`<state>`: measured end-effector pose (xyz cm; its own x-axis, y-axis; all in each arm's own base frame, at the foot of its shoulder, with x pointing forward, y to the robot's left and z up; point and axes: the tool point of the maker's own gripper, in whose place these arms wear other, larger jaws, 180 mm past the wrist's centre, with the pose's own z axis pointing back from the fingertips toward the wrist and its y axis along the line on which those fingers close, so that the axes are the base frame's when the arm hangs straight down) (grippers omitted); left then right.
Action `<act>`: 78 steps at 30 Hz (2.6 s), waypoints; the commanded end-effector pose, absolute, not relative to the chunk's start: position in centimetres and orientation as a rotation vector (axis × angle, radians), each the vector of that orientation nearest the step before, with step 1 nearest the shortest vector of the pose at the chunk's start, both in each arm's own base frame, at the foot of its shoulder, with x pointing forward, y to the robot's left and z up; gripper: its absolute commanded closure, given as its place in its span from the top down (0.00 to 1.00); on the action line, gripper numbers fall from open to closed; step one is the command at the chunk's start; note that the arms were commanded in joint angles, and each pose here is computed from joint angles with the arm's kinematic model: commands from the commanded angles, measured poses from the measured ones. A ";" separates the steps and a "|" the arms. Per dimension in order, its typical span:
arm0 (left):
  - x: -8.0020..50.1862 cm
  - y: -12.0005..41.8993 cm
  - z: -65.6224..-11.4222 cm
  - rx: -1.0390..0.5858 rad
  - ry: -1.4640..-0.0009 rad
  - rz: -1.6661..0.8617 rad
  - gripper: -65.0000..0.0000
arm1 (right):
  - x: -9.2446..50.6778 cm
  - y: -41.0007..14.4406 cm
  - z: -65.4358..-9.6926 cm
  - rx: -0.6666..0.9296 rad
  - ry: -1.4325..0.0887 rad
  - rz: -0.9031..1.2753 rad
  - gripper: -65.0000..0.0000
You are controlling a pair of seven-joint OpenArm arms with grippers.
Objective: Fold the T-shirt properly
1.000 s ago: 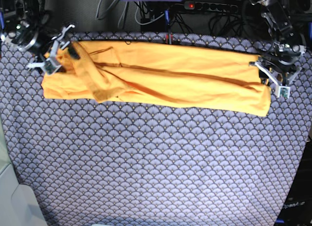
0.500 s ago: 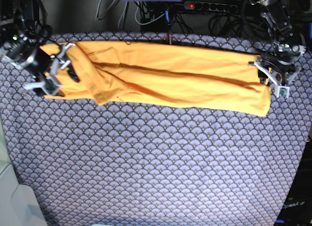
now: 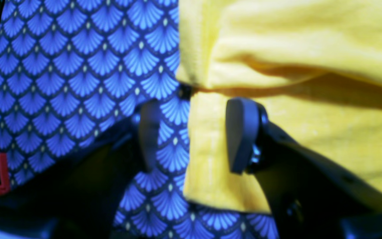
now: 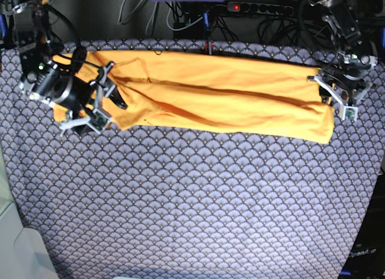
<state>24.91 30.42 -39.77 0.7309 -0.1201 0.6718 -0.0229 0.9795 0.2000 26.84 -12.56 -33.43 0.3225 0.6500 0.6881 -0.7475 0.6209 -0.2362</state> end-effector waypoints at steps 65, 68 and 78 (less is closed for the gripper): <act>25.9 30.7 -38.4 0.211 -0.805 -0.057 0.48 | 21.8 -7.1 -36.3 0.215 -0.645 1.095 0.52; 25.9 30.8 -38.3 0.213 -0.805 -0.058 0.48 | 21.9 -8.5 -36.4 0.180 -0.626 1.108 0.52; 26.1 30.7 -38.4 0.207 -0.808 -0.053 0.48 | 19.7 -11.0 -37.4 0.148 -0.535 1.159 0.52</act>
